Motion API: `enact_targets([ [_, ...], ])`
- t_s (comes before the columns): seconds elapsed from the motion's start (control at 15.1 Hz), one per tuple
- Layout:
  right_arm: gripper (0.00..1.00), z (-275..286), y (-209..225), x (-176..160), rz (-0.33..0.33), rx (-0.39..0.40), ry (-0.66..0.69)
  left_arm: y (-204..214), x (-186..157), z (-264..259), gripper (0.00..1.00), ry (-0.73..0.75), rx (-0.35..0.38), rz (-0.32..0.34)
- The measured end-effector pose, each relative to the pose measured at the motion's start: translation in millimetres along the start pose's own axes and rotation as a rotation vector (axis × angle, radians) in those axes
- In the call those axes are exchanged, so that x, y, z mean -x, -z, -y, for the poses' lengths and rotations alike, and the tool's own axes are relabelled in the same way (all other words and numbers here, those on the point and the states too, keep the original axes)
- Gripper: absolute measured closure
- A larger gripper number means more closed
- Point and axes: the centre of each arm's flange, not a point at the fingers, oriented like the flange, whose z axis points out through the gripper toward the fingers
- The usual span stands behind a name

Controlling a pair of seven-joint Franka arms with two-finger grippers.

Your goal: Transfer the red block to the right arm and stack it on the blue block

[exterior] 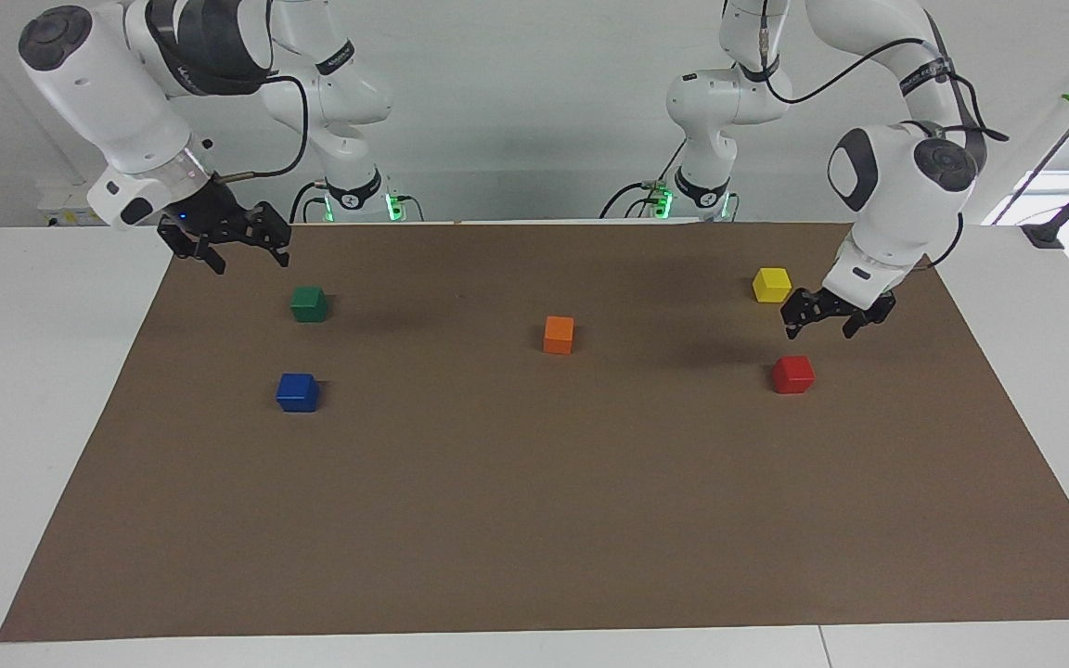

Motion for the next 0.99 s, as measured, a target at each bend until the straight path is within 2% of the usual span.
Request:
enact_targets([
  [0.2, 0.00, -12, -14, 4, -0.007, -0.176, 0.042, -46, 0, 0, 0.00, -0.002, -0.001, -0.019],
  [0.53, 0.00, -63, -48, 18, -0.085, -0.560, 0.125, -68, -3, 0, 0.00, -0.003, -0.003, -0.022],
  [0.73, 0.00, -60, -73, 25, -0.098, -0.801, 0.136, -79, -4, 0, 0.00, -0.004, -0.002, -0.013],
  [0.99, 0.00, -38, -90, 34, -0.079, -1.048, 0.153, -81, -3, 1, 0.00, -0.002, -0.002, -0.015],
])
